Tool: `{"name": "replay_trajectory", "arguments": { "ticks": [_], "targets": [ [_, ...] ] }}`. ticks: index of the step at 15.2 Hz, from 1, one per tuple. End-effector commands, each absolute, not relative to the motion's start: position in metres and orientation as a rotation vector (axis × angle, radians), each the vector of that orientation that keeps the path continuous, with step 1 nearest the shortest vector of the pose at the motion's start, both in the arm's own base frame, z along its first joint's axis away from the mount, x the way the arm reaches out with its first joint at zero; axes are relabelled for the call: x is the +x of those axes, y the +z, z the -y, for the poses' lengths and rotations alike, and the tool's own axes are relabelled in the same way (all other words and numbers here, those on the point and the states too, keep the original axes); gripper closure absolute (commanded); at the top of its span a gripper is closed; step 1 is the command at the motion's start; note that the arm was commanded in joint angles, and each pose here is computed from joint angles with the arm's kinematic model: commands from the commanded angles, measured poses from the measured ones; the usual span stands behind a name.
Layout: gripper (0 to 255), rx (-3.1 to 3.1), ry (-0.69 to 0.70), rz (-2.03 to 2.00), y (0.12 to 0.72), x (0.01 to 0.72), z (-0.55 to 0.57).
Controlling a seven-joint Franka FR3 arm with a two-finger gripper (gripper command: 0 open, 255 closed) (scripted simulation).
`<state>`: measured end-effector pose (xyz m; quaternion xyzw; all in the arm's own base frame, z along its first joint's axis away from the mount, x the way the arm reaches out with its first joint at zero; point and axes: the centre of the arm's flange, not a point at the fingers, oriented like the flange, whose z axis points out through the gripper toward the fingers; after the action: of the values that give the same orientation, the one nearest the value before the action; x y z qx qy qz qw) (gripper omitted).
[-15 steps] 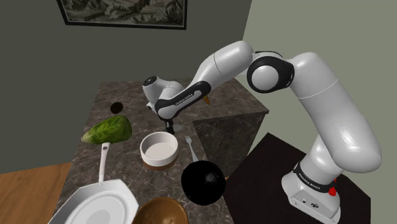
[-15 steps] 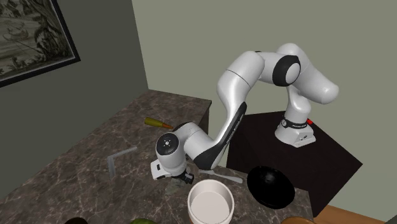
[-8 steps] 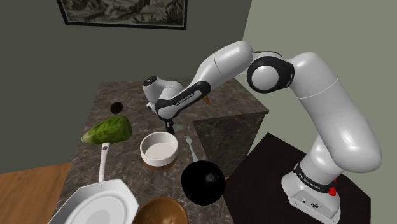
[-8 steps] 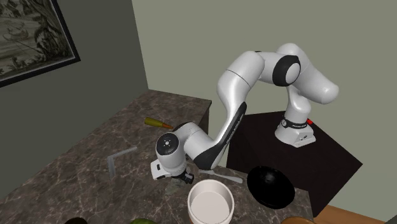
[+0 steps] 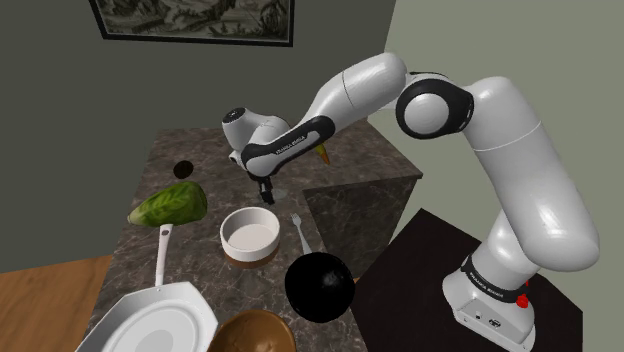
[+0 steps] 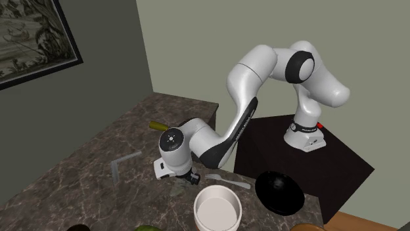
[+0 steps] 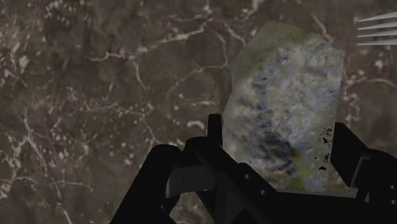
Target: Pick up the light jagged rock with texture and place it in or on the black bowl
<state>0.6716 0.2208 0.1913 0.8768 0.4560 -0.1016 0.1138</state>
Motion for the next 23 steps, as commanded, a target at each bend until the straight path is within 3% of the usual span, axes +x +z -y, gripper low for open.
{"name": "replay_trajectory", "arguments": {
  "ticks": [1,21,23],
  "targets": [
    [255,2.571,-0.298,-1.337,0.202,0.672,-0.219],
    [255,2.571,-0.298,-1.337,0.306,0.672,-0.219],
    [255,2.571,-0.298,-1.337,0.306,0.647,-0.228]
  ]
}}
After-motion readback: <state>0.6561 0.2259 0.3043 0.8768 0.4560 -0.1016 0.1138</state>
